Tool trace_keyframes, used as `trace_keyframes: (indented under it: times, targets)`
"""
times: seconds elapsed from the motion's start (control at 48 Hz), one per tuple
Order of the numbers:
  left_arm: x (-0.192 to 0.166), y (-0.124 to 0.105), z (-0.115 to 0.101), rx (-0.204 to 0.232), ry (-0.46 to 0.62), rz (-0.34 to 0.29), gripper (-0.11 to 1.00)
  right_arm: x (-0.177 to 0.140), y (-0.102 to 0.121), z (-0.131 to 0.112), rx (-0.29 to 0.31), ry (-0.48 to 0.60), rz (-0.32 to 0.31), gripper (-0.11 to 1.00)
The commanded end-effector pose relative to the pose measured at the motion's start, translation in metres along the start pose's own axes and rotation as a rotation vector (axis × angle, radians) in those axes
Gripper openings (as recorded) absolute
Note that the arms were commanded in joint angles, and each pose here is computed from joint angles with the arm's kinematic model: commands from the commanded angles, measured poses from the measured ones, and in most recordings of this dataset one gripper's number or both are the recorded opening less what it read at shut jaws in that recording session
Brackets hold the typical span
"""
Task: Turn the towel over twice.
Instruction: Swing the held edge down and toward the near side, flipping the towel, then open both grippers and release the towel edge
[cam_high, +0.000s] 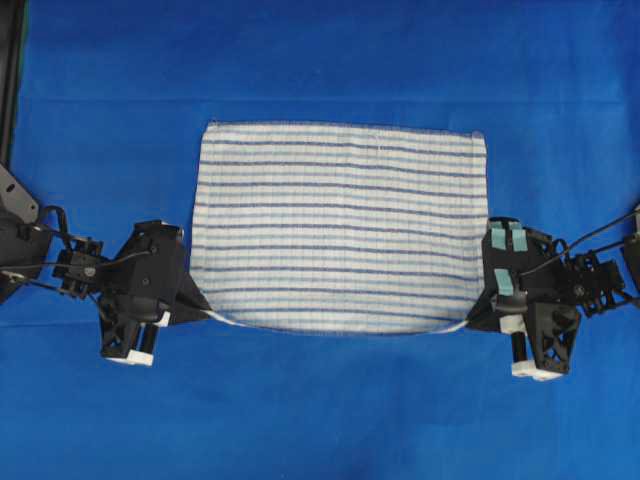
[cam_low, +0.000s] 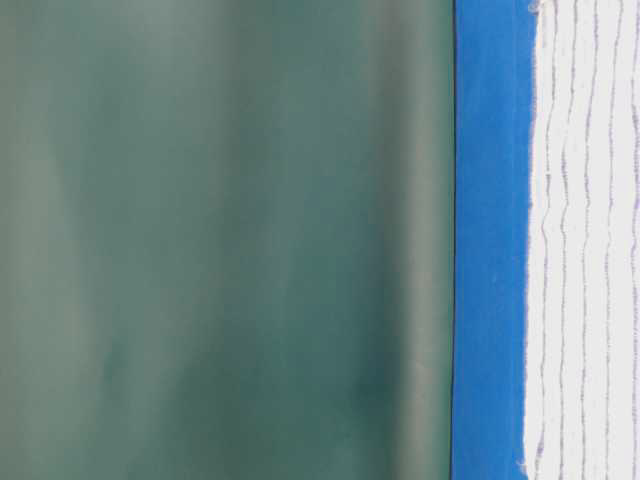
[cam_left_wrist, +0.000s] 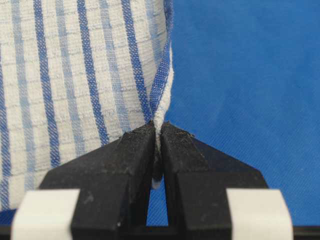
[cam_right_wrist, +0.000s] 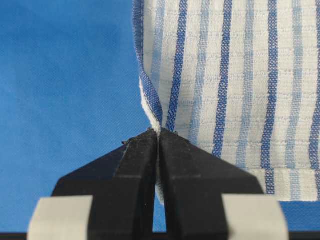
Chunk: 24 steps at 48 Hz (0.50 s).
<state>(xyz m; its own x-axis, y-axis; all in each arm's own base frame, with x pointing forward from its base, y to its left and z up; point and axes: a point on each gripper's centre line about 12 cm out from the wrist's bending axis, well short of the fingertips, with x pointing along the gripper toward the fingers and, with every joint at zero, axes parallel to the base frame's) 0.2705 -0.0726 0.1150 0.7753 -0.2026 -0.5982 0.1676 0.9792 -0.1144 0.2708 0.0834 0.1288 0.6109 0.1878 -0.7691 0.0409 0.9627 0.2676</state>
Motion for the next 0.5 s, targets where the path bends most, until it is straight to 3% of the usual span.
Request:
trace_keyframes:
  times: [0.0,0.292,0.375,0.438,0.479]
  targets:
    - [0.0003,-0.0022,0.0091,0.000,-0.030,-0.006,0.02,-0.0003,0.0032,0.0047,-0.002,-0.017,0.010,0.02]
    - [0.0010,-0.0017,0.0081,-0.002,-0.003,-0.002,0.05,0.0025,0.0023,0.0061,0.000,-0.012,0.004,0.02]
    - [0.0015,-0.0016,0.0104,-0.002,-0.008,-0.001,0.22,0.0031,0.0027,0.0068,0.003,-0.011,0.004,0.03]
    - [0.0016,-0.0019,0.0125,0.000,-0.012,-0.002,0.42,0.0033,0.0033,0.0083,0.003,-0.014,0.006,0.04]
    - [0.0014,-0.0021,0.0137,0.004,-0.012,-0.002,0.55,0.0032,0.0038,0.0093,0.003,-0.016,0.006,0.11]
